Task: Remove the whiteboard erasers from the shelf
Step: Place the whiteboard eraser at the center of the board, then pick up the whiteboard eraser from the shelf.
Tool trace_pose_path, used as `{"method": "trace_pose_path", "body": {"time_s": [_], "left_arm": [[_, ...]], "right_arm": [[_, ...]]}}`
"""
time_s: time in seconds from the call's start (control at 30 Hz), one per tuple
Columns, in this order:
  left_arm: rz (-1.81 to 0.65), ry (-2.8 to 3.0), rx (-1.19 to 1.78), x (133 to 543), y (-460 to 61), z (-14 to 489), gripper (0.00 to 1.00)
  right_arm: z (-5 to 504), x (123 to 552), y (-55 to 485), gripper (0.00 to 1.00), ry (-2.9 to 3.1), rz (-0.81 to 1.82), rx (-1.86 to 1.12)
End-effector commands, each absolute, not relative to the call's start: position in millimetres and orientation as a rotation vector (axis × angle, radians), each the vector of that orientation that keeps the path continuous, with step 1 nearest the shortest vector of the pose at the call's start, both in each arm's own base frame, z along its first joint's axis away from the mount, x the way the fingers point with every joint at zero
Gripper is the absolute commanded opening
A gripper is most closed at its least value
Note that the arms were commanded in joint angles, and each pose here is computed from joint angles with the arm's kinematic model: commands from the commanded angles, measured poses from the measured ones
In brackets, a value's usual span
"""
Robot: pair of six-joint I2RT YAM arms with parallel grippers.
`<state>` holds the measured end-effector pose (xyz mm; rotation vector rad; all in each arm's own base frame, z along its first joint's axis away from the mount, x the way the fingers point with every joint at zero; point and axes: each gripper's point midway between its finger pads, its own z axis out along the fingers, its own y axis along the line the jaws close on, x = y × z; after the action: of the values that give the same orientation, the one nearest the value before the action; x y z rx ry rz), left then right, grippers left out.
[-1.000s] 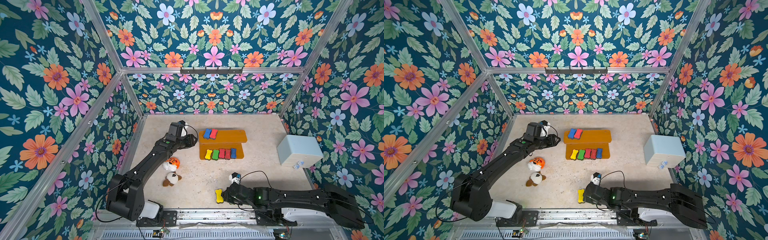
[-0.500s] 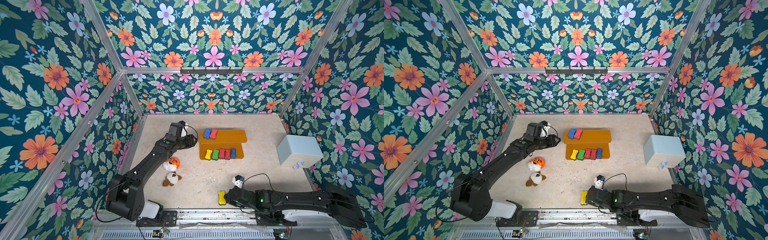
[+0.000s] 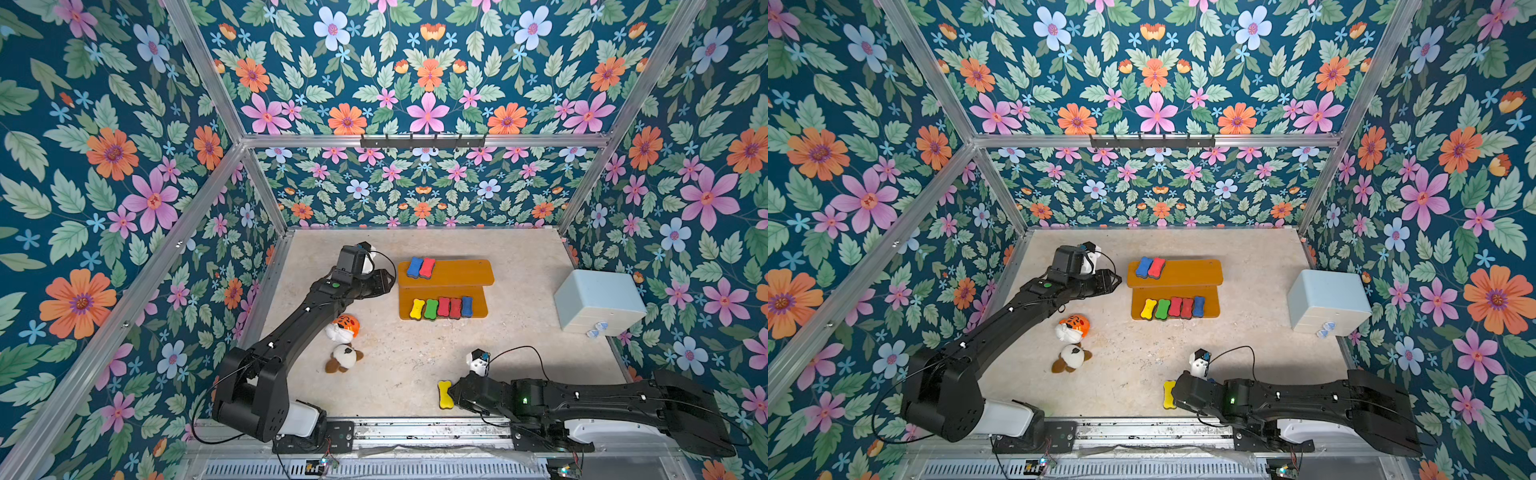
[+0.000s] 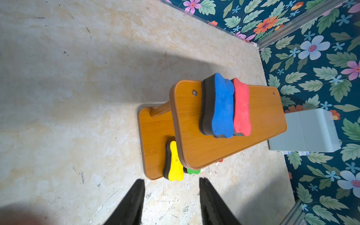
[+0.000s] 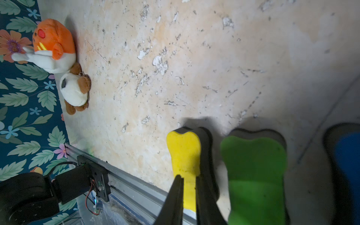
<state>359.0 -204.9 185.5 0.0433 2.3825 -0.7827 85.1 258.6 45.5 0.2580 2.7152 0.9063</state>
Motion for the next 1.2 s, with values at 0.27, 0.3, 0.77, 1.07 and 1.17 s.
{"method": "trace_pose_path", "body": {"time_s": [0.27, 0.3, 0.77, 1.07, 1.17], "left_arm": [[-0.790, 2.307, 0.036, 375.7, -209.5, 221.4, 0.51], [-0.808, 2.280, 0.031, 378.9, -211.6, 228.7, 0.52], [-0.664, 2.238, 0.034, 427.9, -212.6, 254.4, 0.51], [-0.518, 2.281, 0.053, 447.1, -202.8, 244.0, 0.51], [-0.521, 2.285, 0.049, 448.9, -202.9, 239.3, 0.51]], "right_arm": [[101.5, 141.8, 259.9, 0.30, 2.565, 0.896, 0.227], [113.1, 153.7, 261.2, 0.30, 2.536, 0.895, 0.219], [225.4, 315.4, 261.8, 0.30, 2.174, 0.878, 0.257], [231.1, 383.7, 292.5, 0.41, 2.177, 0.914, 0.206], [225.6, 397.6, 298.7, 0.44, 2.198, 0.911, 0.198]]}}
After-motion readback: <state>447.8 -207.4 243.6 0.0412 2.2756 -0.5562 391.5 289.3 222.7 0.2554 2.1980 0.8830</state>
